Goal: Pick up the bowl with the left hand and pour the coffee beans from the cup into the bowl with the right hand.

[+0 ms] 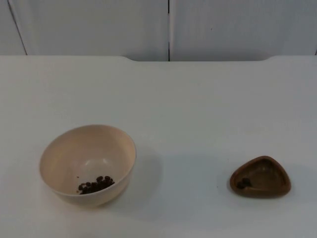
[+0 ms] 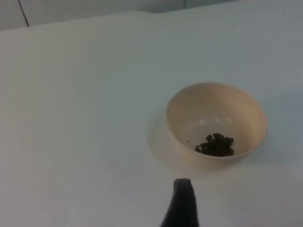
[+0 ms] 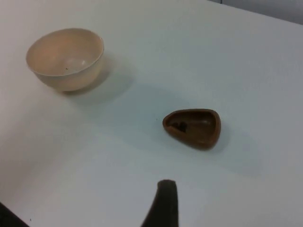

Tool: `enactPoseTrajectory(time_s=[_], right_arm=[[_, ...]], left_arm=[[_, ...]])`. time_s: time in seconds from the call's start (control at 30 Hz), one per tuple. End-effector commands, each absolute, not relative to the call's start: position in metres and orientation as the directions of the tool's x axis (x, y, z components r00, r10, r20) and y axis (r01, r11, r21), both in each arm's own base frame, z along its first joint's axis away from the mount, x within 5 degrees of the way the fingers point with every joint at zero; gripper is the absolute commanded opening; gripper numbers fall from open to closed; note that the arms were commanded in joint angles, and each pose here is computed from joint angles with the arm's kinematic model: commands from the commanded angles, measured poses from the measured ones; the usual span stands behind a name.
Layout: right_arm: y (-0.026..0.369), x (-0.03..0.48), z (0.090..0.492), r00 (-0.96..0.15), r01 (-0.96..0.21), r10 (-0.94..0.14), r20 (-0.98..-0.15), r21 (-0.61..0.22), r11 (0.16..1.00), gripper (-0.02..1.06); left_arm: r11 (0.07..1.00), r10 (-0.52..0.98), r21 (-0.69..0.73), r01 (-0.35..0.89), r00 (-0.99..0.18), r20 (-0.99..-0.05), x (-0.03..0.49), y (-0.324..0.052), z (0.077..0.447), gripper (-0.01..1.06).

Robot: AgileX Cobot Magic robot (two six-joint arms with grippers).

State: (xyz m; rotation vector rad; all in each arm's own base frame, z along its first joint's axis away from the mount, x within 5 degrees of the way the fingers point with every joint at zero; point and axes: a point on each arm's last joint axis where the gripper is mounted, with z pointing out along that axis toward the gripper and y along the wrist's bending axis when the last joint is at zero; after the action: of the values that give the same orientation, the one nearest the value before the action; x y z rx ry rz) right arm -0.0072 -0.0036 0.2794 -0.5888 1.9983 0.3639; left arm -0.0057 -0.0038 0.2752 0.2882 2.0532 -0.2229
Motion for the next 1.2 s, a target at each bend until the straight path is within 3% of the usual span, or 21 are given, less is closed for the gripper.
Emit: enactPoseTrajectory(time_s=[0.0,0.4,0.43,0.53,0.57,0.63,0.7,1.17], right_arm=[[-0.0034,-0.0064,0.2795,-0.381,-0.550,-0.259,-0.888,-0.008,0.835,0.70],[-0.0039,-0.0061,0.2795,-0.381,-0.545,-0.259,-0.888,-0.011,0.839,0.74],[-0.0039,-0.0061,0.2795,-0.381,-0.545,-0.259,-0.888,-0.011,0.839,0.78],[-0.0039,-0.0061,0.2795,-0.381,-0.545,-0.259,-0.888,-0.011,0.839,0.90],[-0.0039,-0.0061,0.2795,-0.381,-0.545,-0.259,-0.888,-0.011,0.839,0.90],[-0.0039,-0.0061,0.2795,-0.381,-0.545,-0.259,-0.888,-0.011,0.839,0.99],[-0.0039,-0.0061,0.2795,-0.381,-0.545,-0.259,-0.888,-0.011,0.839,1.05],[-0.0039,-0.0061,0.2795,-0.381,-0.545,-0.259,-0.888,-0.011,0.839,1.05]], left_arm=[[0.956,0.104,-0.040,0.289,-0.464,-0.880,-0.0058,-0.0035,0.2741,0.66],[0.955,0.110,-0.036,0.295,-0.462,-0.880,-0.0059,-0.0038,0.2742,0.66],[0.955,0.110,-0.036,0.295,-0.462,-0.880,-0.0059,-0.0038,0.2742,0.68],[0.955,0.110,-0.036,0.295,-0.462,-0.880,-0.0059,-0.0038,0.2742,0.91],[0.955,0.110,-0.036,0.295,-0.462,-0.880,-0.0059,-0.0038,0.2742,0.91],[0.955,0.110,-0.036,0.295,-0.462,-0.880,-0.0059,-0.0038,0.2742,1.05],[0.955,0.110,-0.036,0.295,-0.462,-0.880,-0.0059,-0.0038,0.2742,1.05],[0.955,0.107,-0.038,0.294,-0.461,-0.881,-0.0058,-0.0038,0.2743,1.05]])
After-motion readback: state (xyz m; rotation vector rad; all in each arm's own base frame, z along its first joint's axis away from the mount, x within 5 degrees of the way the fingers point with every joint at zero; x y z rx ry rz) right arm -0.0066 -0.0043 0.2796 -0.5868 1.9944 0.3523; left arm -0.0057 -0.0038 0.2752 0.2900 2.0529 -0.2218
